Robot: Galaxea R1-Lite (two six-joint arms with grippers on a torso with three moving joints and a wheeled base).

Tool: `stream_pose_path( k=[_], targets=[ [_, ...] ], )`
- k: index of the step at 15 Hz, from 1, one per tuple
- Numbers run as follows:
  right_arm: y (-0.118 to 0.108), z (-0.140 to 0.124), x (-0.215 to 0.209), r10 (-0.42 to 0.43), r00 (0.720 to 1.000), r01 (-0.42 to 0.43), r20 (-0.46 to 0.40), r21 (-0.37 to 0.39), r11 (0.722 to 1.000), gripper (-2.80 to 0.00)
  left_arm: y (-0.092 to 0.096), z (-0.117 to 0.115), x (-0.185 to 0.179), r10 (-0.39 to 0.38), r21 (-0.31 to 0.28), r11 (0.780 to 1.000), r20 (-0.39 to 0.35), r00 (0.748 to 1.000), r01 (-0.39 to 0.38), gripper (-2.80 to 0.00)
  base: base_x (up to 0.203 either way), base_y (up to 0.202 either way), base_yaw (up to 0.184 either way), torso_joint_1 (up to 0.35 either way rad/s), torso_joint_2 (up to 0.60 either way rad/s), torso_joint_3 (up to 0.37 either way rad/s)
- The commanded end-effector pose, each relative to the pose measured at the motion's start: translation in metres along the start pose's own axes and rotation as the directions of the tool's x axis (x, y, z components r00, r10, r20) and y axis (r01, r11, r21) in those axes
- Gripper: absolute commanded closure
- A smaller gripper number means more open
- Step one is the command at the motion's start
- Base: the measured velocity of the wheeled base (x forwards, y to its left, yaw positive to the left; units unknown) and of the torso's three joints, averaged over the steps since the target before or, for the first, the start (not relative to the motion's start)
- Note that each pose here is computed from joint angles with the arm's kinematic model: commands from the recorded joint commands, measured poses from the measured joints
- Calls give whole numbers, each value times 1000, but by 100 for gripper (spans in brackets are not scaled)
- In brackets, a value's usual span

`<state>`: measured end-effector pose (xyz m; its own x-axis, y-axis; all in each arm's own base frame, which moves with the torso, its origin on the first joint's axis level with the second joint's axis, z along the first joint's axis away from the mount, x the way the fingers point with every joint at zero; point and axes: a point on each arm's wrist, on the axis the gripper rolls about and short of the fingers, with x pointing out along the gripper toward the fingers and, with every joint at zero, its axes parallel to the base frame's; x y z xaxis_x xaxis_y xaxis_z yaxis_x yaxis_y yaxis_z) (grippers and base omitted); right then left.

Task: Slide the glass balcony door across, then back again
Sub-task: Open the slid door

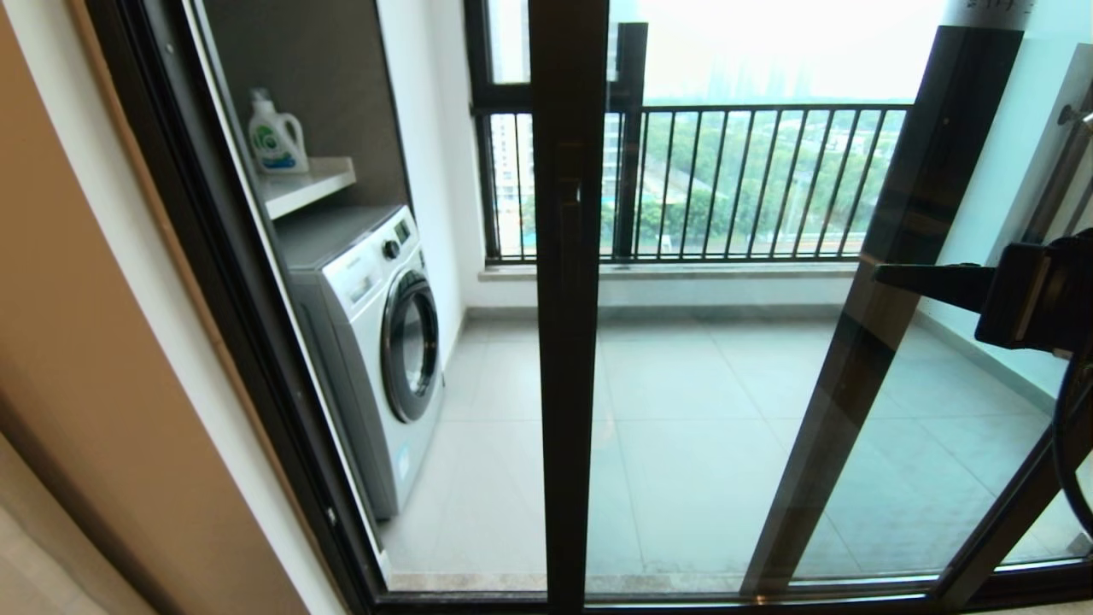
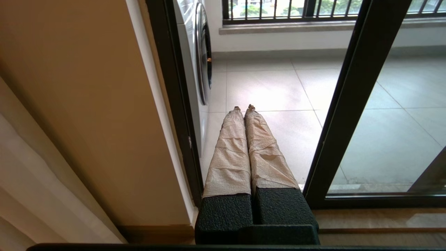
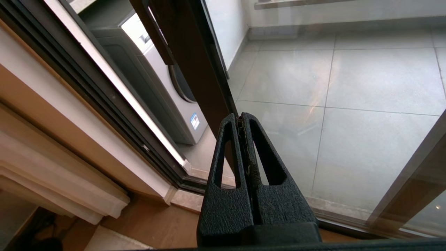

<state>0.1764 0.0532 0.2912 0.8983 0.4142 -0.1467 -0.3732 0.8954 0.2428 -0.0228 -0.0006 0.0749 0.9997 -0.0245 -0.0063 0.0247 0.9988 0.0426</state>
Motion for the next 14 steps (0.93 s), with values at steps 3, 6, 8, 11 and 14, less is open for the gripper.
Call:
stream_pose_path(
  k=[3,6,8,11,14],
  targets=[
    [7,13,-26,12,996,-14,87,17,1000,0,0,0,0,0,0,1000,-4,1000,0,0,0,0,0,0,0,0],
    [13,25,-46,27,991,-28,130,7,1000,0,0,0,0,0,0,1000,-4,1000,0,0,0,0,0,0,0,0],
    [14,24,-50,32,991,-34,131,11,999,0,0,0,0,0,0,1000,-4,1000,0,0,0,0,0,0,0,0],
    [13,24,-61,15,988,-17,153,14,1000,0,0,0,0,0,0,1000,-4,1000,0,0,0,0,0,0,0,0],
    [13,25,-64,11,986,-13,166,13,1000,0,0,0,0,0,0,1000,-4,1000,0,0,0,0,0,0,0,0]
  ],
)
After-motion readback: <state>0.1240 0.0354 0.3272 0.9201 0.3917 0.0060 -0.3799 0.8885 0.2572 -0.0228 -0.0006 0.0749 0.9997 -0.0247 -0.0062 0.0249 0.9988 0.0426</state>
